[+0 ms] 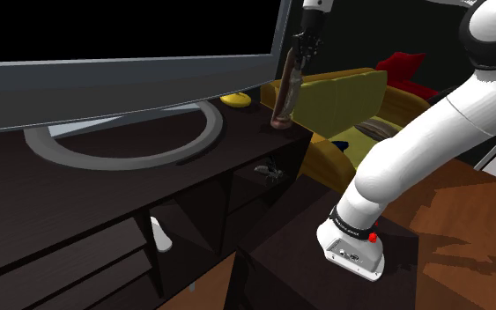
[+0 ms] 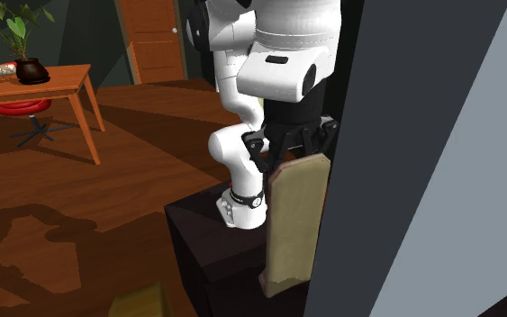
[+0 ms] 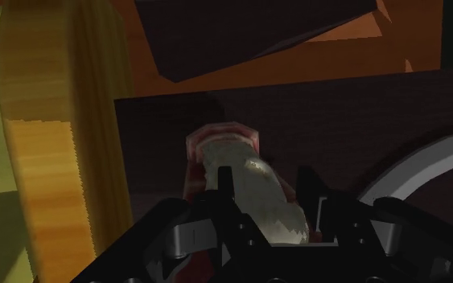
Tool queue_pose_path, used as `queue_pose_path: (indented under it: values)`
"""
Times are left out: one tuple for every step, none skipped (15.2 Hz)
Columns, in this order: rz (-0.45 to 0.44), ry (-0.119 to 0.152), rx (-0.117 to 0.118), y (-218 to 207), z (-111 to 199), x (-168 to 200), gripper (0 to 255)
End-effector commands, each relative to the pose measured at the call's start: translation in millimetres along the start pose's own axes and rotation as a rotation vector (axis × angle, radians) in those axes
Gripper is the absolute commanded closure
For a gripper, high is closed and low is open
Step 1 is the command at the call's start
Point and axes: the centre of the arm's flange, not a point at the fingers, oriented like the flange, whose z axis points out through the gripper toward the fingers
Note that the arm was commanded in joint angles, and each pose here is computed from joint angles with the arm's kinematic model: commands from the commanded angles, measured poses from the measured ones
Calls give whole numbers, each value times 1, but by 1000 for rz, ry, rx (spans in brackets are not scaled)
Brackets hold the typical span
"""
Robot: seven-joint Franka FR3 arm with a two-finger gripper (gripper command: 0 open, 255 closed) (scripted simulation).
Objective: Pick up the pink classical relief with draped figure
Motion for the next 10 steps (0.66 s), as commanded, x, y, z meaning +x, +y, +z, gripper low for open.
queue_pose_path:
  values:
    - [0,1,0,-1,-12,-1,255]
    - [0,1,0,-1,-17,-2,255]
    - [0,1,0,-2,-22,-3,255]
    - [0,1,0,-2,-27,-3,255]
    - [0,1,0,-3,-33,-4,255]
    - [0,1,0,-3,-38,-4,255]
    - [0,1,0,-4,-43,-5,255]
    - [0,1,0,-4,-48,-6,255]
    - [0,1,0,-4,-49,-6,255]
    - [0,1,0,-4,-49,-6,255]
